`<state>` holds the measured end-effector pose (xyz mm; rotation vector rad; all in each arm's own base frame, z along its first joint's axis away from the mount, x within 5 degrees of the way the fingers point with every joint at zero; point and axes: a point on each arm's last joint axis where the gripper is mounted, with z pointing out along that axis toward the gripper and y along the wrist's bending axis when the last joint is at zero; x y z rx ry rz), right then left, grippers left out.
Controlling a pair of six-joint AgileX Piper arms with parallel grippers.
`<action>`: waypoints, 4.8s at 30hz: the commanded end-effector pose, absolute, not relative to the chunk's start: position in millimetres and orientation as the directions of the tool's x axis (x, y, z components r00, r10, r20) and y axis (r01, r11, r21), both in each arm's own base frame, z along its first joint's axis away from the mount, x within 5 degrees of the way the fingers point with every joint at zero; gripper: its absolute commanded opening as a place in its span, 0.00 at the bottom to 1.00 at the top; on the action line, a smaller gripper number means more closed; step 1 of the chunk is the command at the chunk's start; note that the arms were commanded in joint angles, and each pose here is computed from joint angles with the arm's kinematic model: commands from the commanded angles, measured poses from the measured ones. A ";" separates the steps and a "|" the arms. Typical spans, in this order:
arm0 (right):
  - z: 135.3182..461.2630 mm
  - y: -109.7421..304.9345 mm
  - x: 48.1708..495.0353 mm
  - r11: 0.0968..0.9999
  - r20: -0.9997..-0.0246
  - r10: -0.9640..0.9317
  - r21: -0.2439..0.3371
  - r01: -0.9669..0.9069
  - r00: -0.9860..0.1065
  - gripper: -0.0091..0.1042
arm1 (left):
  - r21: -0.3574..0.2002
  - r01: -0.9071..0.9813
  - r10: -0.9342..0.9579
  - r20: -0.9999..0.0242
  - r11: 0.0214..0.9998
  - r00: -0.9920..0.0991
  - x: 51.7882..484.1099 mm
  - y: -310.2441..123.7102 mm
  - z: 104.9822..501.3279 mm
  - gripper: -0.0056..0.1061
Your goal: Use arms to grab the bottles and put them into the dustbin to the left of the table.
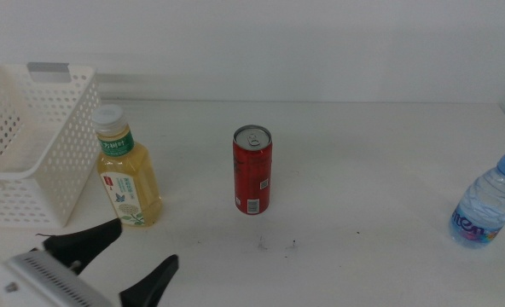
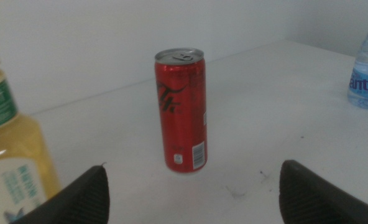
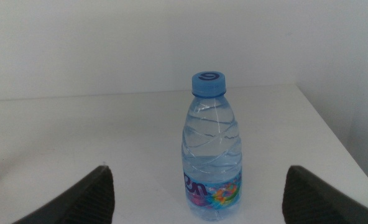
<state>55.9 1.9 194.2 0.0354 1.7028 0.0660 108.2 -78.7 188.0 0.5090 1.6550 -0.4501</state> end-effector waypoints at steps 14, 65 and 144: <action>194.2 1.3 55.8 0.999 -0.991 0.050 0.052 -0.008 -0.122 0.83 | -0.011 0.552 0.032 -0.997 0.834 -0.069 132.1 -98.6 165.4 0.89; 194.2 1.3 55.8 0.999 -0.991 0.050 0.052 -0.008 -0.122 0.83 | -0.065 0.539 0.004 -0.992 0.840 -0.127 167.2 -127.6 164.9 0.89; 194.2 1.3 55.8 0.999 -0.991 0.050 0.052 -0.008 -0.122 0.83 | -0.043 0.601 0.013 -0.996 0.798 -0.088 313.2 -204.8 109.1 0.36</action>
